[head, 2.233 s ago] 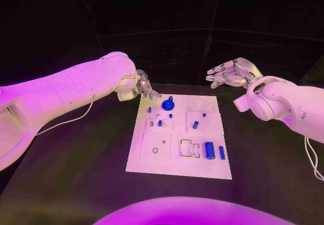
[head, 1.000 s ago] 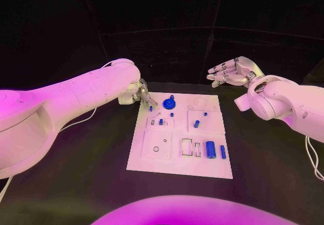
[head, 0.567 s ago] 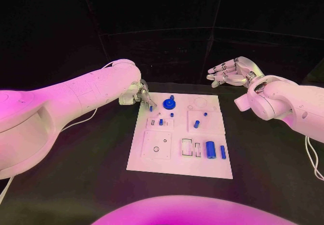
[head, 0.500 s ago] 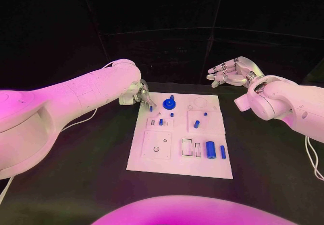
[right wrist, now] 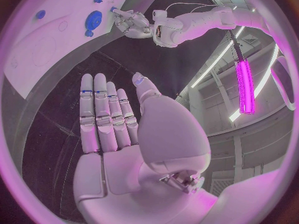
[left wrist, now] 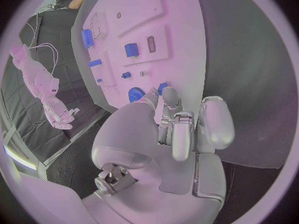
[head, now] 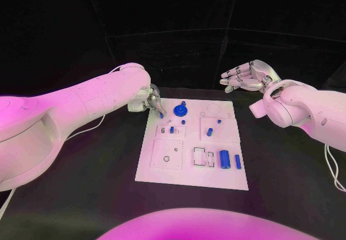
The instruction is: Assemble the parts on the task board
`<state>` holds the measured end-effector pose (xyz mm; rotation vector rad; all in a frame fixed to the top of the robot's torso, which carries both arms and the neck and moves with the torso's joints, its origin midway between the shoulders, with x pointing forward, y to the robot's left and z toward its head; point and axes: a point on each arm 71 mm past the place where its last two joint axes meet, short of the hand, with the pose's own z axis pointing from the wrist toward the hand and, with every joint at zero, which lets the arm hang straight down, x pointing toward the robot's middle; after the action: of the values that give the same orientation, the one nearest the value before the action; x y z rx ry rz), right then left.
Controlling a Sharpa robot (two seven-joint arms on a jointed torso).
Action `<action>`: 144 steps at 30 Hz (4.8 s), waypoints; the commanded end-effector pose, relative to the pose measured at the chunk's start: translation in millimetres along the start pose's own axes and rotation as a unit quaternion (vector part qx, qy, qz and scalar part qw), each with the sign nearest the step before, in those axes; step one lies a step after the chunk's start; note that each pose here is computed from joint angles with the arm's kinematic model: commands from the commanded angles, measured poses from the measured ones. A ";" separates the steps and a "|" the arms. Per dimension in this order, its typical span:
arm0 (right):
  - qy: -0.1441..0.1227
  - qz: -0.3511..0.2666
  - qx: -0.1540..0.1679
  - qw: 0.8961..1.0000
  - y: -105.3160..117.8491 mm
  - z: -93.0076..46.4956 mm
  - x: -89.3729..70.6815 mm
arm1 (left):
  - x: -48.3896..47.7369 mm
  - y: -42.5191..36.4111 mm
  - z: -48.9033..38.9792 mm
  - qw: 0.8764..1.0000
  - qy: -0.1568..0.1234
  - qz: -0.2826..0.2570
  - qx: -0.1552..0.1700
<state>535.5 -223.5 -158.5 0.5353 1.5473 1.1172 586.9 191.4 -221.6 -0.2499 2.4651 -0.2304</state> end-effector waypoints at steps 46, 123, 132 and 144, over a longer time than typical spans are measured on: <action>-0.005 0.000 -0.003 1.000 -0.1 -2.8 -5.1 | 32.5 22.3 -26.7 0.995 -0.059 -0.031 0.077; -0.004 0.000 -0.003 1.000 -0.6 -2.7 -5.4 | 75.3 14.6 -30.2 0.997 -0.025 0.031 0.072; -0.004 0.000 -0.003 1.000 -0.6 -2.9 -5.4 | 75.5 13.3 -28.7 0.997 -0.019 0.032 0.068; -0.004 0.000 -0.003 1.000 -0.5 -2.5 -5.1 | 69.4 19.2 -25.5 0.998 -0.035 0.018 0.049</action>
<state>534.6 -229.9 -158.3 0.5396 1.5442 1.1088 514.8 193.6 -244.9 -0.1540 2.3712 -0.3521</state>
